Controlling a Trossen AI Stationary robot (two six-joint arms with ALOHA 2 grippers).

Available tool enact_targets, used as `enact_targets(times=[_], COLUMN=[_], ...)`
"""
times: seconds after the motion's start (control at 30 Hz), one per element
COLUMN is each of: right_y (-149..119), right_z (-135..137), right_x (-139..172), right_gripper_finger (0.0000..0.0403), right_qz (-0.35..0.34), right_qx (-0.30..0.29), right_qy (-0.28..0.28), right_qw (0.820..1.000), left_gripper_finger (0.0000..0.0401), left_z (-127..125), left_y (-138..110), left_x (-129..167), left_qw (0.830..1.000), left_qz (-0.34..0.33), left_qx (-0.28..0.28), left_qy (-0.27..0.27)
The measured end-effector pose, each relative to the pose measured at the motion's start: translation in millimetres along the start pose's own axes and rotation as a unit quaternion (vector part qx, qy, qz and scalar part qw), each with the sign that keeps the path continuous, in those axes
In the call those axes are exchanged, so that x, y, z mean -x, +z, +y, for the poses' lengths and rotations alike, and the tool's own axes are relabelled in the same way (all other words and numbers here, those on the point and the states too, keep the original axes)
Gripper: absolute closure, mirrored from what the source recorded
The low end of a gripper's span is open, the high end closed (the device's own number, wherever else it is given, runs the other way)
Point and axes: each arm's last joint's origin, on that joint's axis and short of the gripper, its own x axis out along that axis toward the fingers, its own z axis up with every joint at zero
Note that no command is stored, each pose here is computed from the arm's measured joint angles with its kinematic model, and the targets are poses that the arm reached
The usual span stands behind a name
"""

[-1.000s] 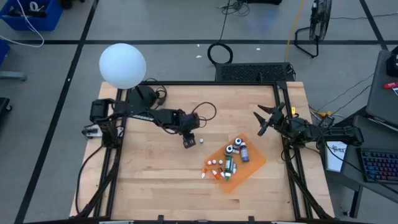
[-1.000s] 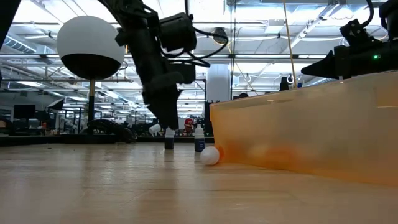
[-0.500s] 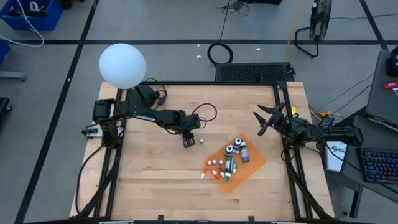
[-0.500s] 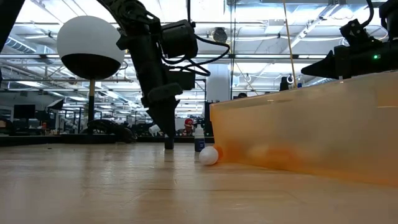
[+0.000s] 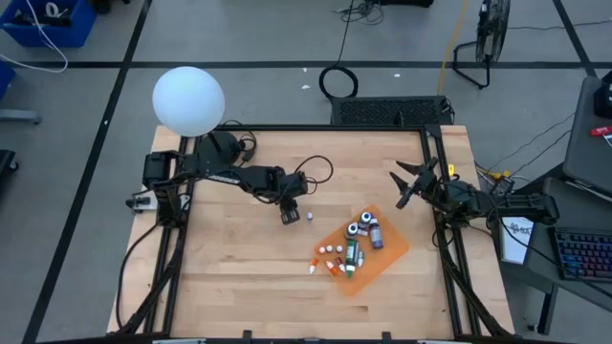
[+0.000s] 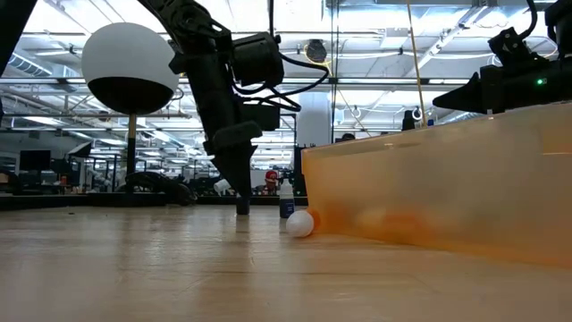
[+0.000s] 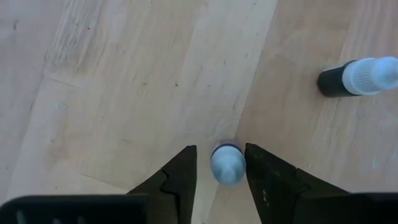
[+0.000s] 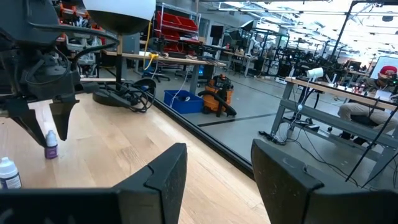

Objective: Pick & Place food coloring
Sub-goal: Put the small purple food coloring bottle into the orange bin

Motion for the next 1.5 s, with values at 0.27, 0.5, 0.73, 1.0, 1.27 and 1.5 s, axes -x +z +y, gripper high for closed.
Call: enact_targets(times=[0.27, 0.5, 0.73, 1.0, 1.27, 1.5], right_y=[0.0, 0.0, 0.0, 0.0, 0.0, 0.0], right_z=[0.0, 0.0, 0.0, 0.0, 0.0, 0.0], right_x=[0.0, 0.0, 0.0, 0.0, 0.0, 0.0], right_gripper_finger=[0.0236, 0.0236, 0.0236, 0.0236, 0.0236, 0.0236], right_qz=[0.000, 0.000, 0.000, 0.000, 0.000, 0.000], right_qx=[0.000, 0.000, 0.000, 0.000, 0.000, 0.000], right_qy=[0.000, 0.000, 0.000, 0.000, 0.000, 0.000], right_qw=[1.000, 1.000, 1.000, 1.000, 1.000, 1.000], left_gripper_finger=[0.0316, 0.0343, 0.0343, 0.0343, 0.0343, 0.0343], left_z=[0.0, 0.3, -18.0, -74.4, -133.2, -152.5], left_y=[-0.3, -0.6, 13.9, 59.8, 90.5, 105.6], left_x=[-0.2, 0.2, 32.8, 104.1, 103.2, 46.7], left_qw=[1.000, 1.000, 0.998, 0.990, 0.973, 0.967], left_qz=[0.004, 0.006, -0.021, -0.071, -0.091, -0.061], left_qx=[0.000, 0.001, -0.020, -0.107, -0.200, -0.233], left_qy=[-0.013, -0.015, -0.047, -0.066, -0.073, -0.084])
